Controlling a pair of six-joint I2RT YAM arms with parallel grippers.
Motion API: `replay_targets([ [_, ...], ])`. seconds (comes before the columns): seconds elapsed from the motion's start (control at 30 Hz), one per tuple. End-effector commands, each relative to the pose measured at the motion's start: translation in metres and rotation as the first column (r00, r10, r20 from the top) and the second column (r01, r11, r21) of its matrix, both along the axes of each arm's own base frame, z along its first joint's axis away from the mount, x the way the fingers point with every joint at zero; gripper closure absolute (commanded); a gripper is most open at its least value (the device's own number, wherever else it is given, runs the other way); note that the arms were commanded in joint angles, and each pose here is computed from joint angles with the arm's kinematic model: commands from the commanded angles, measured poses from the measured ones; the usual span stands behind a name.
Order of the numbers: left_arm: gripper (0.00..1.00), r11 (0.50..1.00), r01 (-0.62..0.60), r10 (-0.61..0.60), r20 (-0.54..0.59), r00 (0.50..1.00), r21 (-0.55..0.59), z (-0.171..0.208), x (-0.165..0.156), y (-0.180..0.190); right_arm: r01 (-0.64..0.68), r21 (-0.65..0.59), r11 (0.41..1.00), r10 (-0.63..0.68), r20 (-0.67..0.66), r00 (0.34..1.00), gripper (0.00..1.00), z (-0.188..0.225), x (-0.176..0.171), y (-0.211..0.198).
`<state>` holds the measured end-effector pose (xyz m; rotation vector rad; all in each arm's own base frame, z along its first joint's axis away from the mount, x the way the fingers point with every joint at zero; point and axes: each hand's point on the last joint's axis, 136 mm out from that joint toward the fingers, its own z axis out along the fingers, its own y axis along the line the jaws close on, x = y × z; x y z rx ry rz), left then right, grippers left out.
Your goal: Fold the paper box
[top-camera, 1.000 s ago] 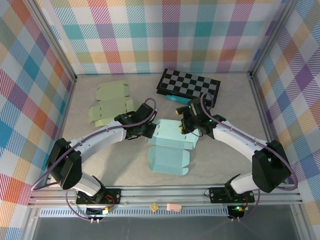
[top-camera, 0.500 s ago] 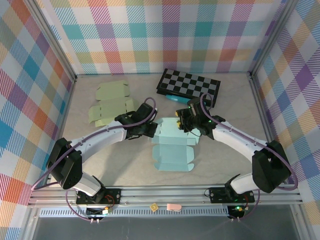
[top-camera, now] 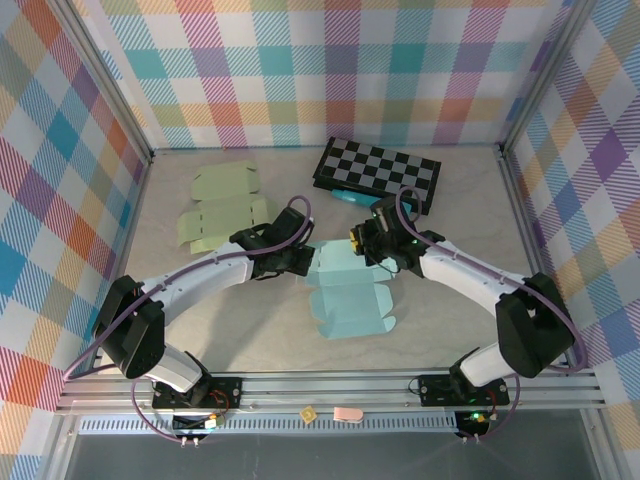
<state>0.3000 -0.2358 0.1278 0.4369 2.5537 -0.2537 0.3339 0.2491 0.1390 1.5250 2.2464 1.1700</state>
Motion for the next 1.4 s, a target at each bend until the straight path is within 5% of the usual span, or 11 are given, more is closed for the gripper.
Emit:
replay_targets([
  [0.0, 0.93, 0.999, -0.029, 0.028, -0.012, 1.000, -0.036, 0.004, 0.000, 0.005, -0.015, 0.004, 1.000, 0.015, 0.015, 1.000, 0.89, 0.000, 0.004, 0.006],
  [0.1, 0.60, 0.995, -0.069, 0.068, -0.028, 0.997, -0.070, 0.016, -0.001, 0.009, -0.031, -0.010, 0.999, 0.031, 0.019, 0.999, 0.97, -0.004, 0.006, 0.007],
  [0.33, 0.37, 0.910, -0.244, 0.217, -0.116, 0.969, -0.335, 0.081, -0.008, -0.002, -0.019, -0.004, 1.000, 0.019, 0.032, 0.999, 1.00, -0.005, 0.012, 0.006],
  [0.53, 0.32, 0.809, -0.450, 0.287, -0.415, 0.863, -0.377, 0.069, 0.002, -0.043, -0.015, 0.001, 1.000, 0.015, 0.026, 1.000, 1.00, -0.006, 0.013, 0.008],
  [0.83, 0.28, 0.679, -0.628, 0.350, -0.584, 0.732, -0.380, 0.053, 0.010, -0.064, -0.006, 0.020, 1.000, 0.005, 0.029, 1.000, 1.00, -0.004, 0.014, 0.009],
  [1.1, 0.28, 0.665, -0.648, 0.362, -0.599, 0.714, -0.370, 0.033, 0.018, -0.070, -0.001, 0.042, 0.999, 0.000, 0.030, 1.000, 1.00, -0.002, 0.014, 0.010],
  [1.37, 0.30, 0.634, -0.614, 0.310, -0.573, 0.759, -0.470, 0.054, 0.034, -0.087, -0.002, 0.044, 0.999, 0.000, 0.036, 0.999, 1.00, 0.002, 0.012, 0.008],
])
